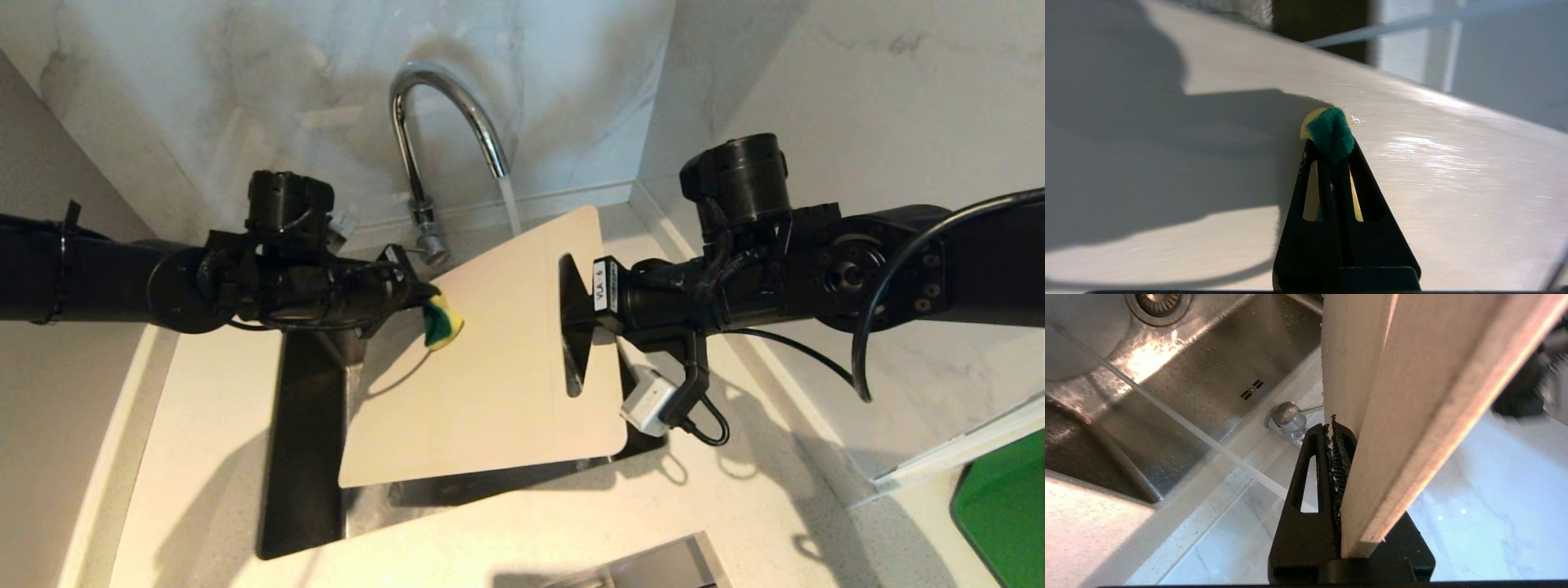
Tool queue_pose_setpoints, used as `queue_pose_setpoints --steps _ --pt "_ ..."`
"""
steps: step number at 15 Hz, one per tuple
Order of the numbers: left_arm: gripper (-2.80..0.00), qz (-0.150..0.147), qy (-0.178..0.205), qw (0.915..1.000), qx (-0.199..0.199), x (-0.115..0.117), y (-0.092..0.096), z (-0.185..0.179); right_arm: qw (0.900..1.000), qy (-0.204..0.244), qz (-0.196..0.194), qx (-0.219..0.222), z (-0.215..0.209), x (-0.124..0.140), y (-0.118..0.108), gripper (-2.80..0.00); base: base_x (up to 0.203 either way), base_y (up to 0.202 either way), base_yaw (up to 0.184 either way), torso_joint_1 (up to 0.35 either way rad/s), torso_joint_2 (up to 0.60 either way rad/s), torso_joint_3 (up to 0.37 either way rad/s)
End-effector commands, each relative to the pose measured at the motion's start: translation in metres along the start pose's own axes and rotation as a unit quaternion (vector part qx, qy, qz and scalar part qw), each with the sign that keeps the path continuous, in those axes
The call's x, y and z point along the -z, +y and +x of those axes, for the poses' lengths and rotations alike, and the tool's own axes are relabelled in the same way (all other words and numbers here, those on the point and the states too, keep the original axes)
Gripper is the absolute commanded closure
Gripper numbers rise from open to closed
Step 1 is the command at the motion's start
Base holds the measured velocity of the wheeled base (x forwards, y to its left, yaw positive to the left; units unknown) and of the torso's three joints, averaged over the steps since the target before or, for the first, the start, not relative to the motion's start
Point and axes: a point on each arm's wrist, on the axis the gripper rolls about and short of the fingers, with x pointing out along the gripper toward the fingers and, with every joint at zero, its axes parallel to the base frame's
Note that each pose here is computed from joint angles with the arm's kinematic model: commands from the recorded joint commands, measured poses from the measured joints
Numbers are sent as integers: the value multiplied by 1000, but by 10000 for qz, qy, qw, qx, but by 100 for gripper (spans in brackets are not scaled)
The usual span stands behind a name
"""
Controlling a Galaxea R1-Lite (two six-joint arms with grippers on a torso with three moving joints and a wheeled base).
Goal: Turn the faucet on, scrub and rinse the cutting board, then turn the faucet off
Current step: Scrub the cutting board underwater
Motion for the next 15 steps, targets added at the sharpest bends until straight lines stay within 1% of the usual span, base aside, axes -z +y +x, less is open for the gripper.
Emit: queue_pose_setpoints --steps 1,3,5,8,10,12,14,15 --pt "0 -129 -20 9998 -150 -5 26 -10 9999 37 -103 47 -4 1 -4 0 0 0 0 0 0 0" --pt "0 -66 -251 9993 -276 -15 51 -17 9999 60 -116 70 -8 1 -6 0 0 0 0 0 0 0" --pt "0 1 -357 9984 -449 -25 71 -24 9999 61 -120 83 -8 1 -7 0 0 0 0 0 0 0" --pt "0 -178 -260 9987 -405 -36 95 -38 9998 90 -138 107 -13 1 -10 0 0 0 0 0 0 0" --pt "0 -208 -315 9983 -443 -39 99 -42 9998 90 -131 107 -13 1 -10 0 0 0 0 0 0 0" --pt "0 -192 -365 9982 -431 -41 97 -45 9998 84 -130 104 -13 1 -10 0 0 0 0 0 0 0" --pt "0 -126 -435 9984 -332 -42 87 -55 9999 68 -121 95 -11 1 -8 0 0 0 0 0 0 0" --pt "0 -61 -448 9987 -221 -40 76 -60 9999 57 -112 88 -10 0 -7 0 0 0 0 0 0 0"
